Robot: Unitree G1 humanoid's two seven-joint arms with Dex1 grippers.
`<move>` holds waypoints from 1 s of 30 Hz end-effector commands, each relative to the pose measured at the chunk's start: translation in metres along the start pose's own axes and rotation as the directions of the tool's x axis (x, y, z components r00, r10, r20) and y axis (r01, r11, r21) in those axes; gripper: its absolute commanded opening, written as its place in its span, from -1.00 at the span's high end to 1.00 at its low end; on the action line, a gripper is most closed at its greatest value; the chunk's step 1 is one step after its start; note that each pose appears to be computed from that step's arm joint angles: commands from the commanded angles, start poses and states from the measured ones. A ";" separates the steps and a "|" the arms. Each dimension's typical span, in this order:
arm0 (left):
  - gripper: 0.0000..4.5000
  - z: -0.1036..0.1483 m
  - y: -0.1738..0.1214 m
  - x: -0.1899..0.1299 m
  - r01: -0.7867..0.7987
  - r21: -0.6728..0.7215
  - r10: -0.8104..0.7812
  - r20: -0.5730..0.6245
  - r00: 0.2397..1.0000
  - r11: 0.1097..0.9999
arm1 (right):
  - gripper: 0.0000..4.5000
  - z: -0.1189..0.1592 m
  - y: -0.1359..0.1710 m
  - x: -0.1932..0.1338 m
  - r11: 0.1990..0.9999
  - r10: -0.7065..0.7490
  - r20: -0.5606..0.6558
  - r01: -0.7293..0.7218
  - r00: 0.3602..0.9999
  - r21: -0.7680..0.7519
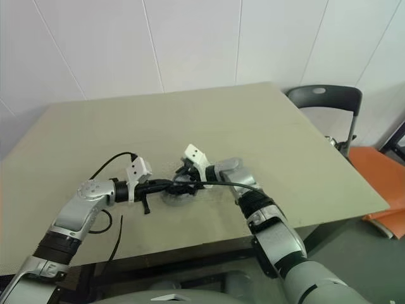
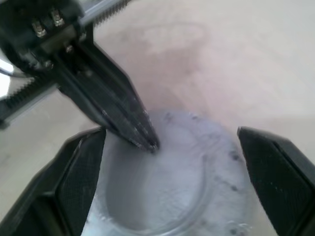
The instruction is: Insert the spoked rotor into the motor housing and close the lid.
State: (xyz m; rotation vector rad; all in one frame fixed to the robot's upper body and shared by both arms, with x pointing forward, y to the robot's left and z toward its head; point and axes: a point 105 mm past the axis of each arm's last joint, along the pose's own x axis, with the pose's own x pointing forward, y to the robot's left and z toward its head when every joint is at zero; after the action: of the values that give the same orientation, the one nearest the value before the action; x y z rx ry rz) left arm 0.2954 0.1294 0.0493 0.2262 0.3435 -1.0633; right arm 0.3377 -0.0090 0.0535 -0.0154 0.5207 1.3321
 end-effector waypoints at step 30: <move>1.00 -0.063 -0.013 -0.012 0.033 -0.150 -0.066 -0.223 0.973 0.988 | -0.98 0.006 0.020 -0.051 0.770 0.028 -0.111 0.049 0.993 0.636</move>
State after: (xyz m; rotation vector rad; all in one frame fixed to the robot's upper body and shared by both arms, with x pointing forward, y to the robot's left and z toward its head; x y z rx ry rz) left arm 0.2932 0.1330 0.0537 0.2313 0.3477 -1.1014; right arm 0.3138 -0.0563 0.0705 0.4547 1.0732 1.0589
